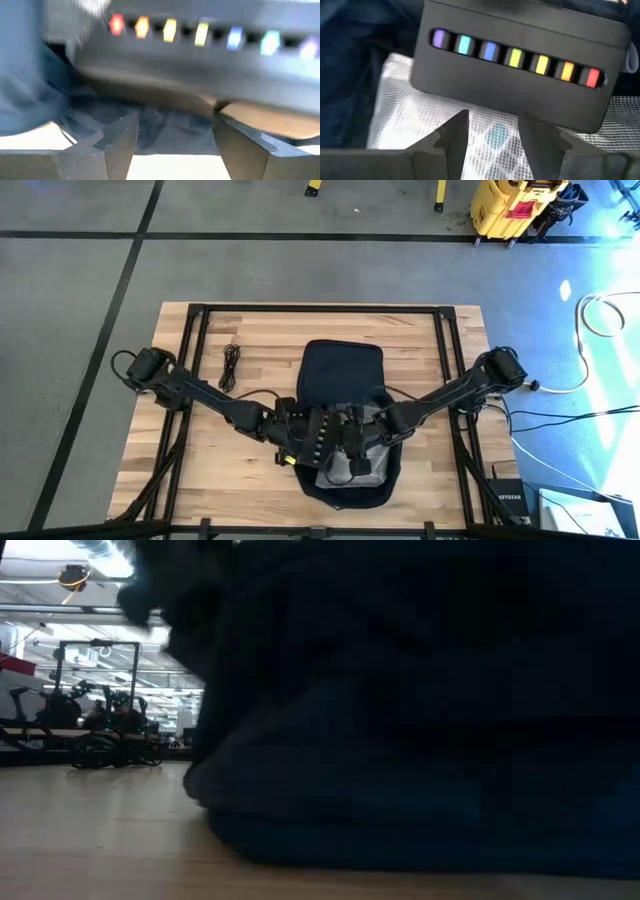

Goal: Unpack backpack
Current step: Remove the black medicine organizer from the black backpack

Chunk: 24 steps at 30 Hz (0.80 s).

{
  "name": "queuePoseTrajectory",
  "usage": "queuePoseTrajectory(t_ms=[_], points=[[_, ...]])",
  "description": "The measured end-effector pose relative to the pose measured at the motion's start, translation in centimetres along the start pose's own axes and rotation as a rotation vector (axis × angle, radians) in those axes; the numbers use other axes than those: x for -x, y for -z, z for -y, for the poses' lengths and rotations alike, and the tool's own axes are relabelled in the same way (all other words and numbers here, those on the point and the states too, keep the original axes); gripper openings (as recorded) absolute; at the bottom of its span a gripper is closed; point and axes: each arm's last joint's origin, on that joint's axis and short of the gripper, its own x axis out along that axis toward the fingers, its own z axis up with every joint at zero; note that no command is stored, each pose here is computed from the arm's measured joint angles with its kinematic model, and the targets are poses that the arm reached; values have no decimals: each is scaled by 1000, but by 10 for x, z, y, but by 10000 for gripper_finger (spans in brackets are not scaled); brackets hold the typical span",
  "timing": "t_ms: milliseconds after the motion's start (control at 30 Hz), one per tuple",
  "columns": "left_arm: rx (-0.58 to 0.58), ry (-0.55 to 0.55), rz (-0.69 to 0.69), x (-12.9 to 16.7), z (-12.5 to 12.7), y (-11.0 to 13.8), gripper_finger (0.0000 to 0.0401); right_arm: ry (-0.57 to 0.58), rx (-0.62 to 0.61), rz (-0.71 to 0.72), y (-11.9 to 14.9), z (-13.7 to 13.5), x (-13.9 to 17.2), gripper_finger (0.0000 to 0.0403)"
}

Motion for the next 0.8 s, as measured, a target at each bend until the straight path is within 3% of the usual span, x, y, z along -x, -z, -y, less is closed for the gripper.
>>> queuePoseTrajectory(t_ms=[333, 533, 800], points=[[-13, 21, 75, 9, -1, -9, 237, -29, -70, -23, 6, -6, -9, 154], [-52, 30, 84, 2, 2, -9, 237, -263, -174, 186, 23, -4, -23, 154], [-67, 28, 56, -8, 2, 6, 237, -384, -426, 399, 42, 4, -29, 154]])
